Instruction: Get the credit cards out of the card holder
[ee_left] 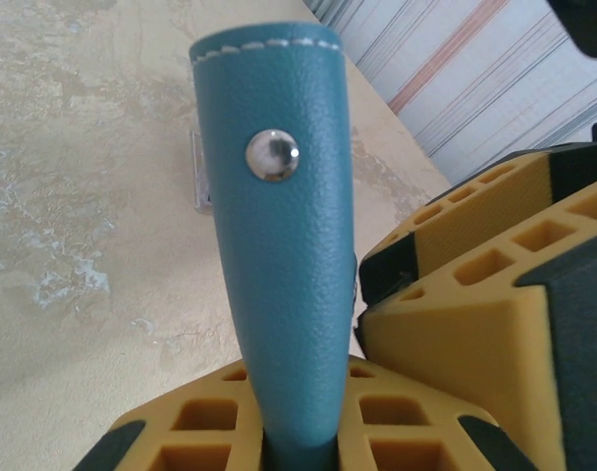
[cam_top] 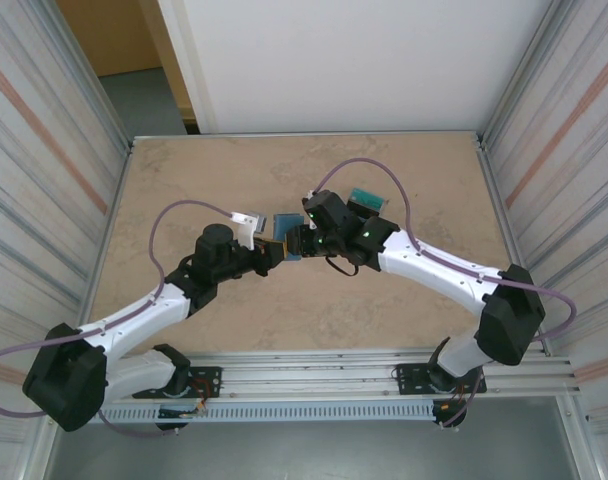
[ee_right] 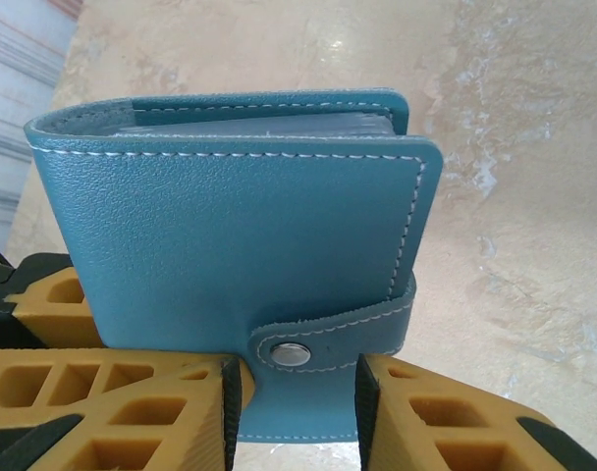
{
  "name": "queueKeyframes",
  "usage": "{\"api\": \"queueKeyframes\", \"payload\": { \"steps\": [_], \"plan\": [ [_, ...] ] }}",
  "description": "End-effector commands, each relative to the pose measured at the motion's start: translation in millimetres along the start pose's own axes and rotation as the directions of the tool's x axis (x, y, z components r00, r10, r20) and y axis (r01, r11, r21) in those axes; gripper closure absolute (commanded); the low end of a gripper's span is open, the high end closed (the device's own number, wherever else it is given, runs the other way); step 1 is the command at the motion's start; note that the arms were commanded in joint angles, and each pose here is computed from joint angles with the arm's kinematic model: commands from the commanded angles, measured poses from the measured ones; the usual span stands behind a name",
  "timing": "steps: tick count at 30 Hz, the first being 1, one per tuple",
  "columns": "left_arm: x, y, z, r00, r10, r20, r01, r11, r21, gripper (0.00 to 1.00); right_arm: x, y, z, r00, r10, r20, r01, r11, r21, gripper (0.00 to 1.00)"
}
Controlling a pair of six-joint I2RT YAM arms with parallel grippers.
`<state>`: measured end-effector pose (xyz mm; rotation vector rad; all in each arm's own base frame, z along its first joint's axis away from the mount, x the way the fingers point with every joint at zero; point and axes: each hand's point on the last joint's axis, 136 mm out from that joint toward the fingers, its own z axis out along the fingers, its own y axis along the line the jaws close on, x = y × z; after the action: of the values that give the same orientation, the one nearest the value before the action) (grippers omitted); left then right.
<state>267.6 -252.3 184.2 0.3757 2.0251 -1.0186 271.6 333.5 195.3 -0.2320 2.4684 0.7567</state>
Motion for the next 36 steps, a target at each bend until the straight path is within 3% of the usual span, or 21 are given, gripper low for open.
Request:
{"api": "queueKeyframes", "payload": {
  "steps": [1,11,18,36],
  "plan": [
    [-17.6,-13.9,0.8,0.999,0.017,0.051,-0.02,0.998,0.052,1.0,-12.5,19.3,-0.8,1.0,0.015,0.022,-0.014,0.998,-0.06,0.63],
    [-15.6,-22.7,3.7,0.999,0.02,0.038,-0.024,0.994,0.109,1.0,-16.0,14.9,8.8,0.999,-0.002,0.034,0.002,1.0,-0.023,0.61],
    [-18.7,-32.4,-0.9,0.998,0.044,0.05,-0.052,0.987,0.151,1.0,-19.5,-6.3,13.0,0.998,-0.003,0.059,-0.002,0.997,0.078,0.67],
    [-18.2,-23.1,-4.1,0.997,0.04,0.064,-0.046,0.994,0.098,1.0,-15.8,-9.9,15.4,0.999,0.009,0.047,-0.012,0.997,0.08,0.84]
  ]
}}
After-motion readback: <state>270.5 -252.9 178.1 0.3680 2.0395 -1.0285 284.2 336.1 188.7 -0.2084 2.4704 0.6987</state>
